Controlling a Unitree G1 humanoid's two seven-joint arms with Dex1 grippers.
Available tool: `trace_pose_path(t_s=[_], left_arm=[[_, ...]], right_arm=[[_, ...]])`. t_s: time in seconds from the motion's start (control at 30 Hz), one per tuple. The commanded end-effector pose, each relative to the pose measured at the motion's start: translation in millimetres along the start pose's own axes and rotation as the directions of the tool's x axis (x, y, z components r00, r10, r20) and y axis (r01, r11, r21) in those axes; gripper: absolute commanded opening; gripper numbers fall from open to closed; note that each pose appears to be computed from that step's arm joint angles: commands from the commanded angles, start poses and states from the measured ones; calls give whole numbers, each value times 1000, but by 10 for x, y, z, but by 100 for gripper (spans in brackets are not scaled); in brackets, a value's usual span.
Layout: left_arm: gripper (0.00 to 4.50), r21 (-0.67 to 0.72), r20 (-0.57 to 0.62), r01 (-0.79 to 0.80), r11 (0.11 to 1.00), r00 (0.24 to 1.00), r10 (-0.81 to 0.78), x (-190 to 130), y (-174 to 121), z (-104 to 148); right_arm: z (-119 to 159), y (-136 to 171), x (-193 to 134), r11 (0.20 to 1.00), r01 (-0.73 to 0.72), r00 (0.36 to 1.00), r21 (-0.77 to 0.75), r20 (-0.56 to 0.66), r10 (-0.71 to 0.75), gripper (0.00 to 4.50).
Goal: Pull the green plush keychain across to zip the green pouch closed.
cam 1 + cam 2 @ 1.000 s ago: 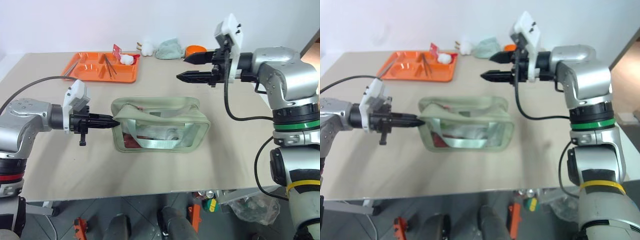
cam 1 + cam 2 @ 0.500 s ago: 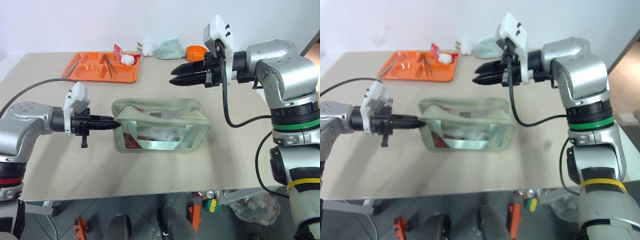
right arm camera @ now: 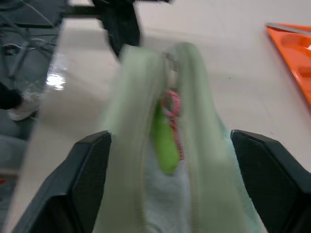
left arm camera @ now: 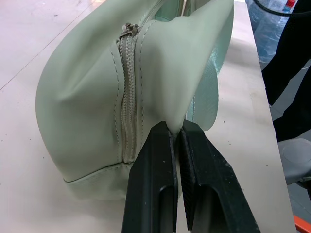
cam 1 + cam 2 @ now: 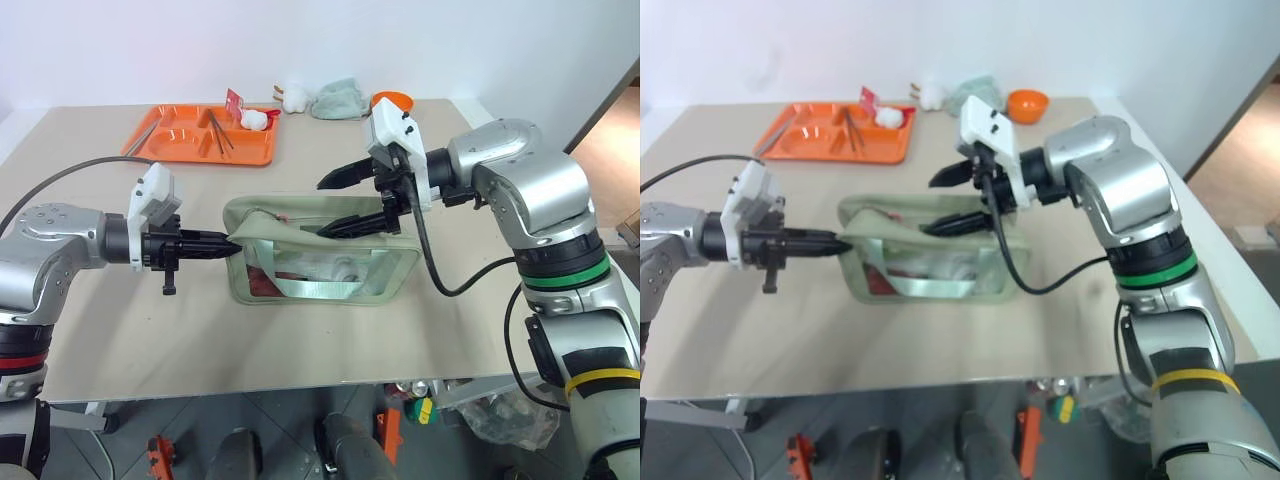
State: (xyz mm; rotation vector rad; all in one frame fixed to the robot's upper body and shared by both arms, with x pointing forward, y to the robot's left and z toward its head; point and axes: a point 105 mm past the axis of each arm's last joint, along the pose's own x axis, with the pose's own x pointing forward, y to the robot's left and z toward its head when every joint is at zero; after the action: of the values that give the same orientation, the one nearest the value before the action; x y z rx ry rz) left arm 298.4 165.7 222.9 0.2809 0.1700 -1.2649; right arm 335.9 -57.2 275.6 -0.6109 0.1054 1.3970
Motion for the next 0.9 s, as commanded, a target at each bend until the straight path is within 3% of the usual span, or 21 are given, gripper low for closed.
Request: trace_pose_path(t_s=[0.03, 0.2, 0.47, 0.73, 0.9], left_arm=[[0, 58, 32, 4, 998, 999, -5, -19, -35, 137], [0, 57, 32, -6, 998, 999, 4, -39, -36, 131], [0, 54, 31, -12, 998, 999, 11, -36, -43, 119], [0, 58, 35, -15, 998, 999, 13, -40, -38, 130], [0, 58, 37, -18, 998, 999, 16, -42, -41, 129]], right_arm=[[168, -90, -50, 997, 27, 999, -78, 20, -26, 409], [182, -83, -52, 995, 2, 999, -102, 38, 2, 409], [158, -87, -38, 995, 8, 999, -102, 35, -4, 154], [116, -52, 48, 994, -20, 1000, -108, 19, 22, 154], [44, 99, 112, 985, -109, 994, -131, -7, 109, 154]])
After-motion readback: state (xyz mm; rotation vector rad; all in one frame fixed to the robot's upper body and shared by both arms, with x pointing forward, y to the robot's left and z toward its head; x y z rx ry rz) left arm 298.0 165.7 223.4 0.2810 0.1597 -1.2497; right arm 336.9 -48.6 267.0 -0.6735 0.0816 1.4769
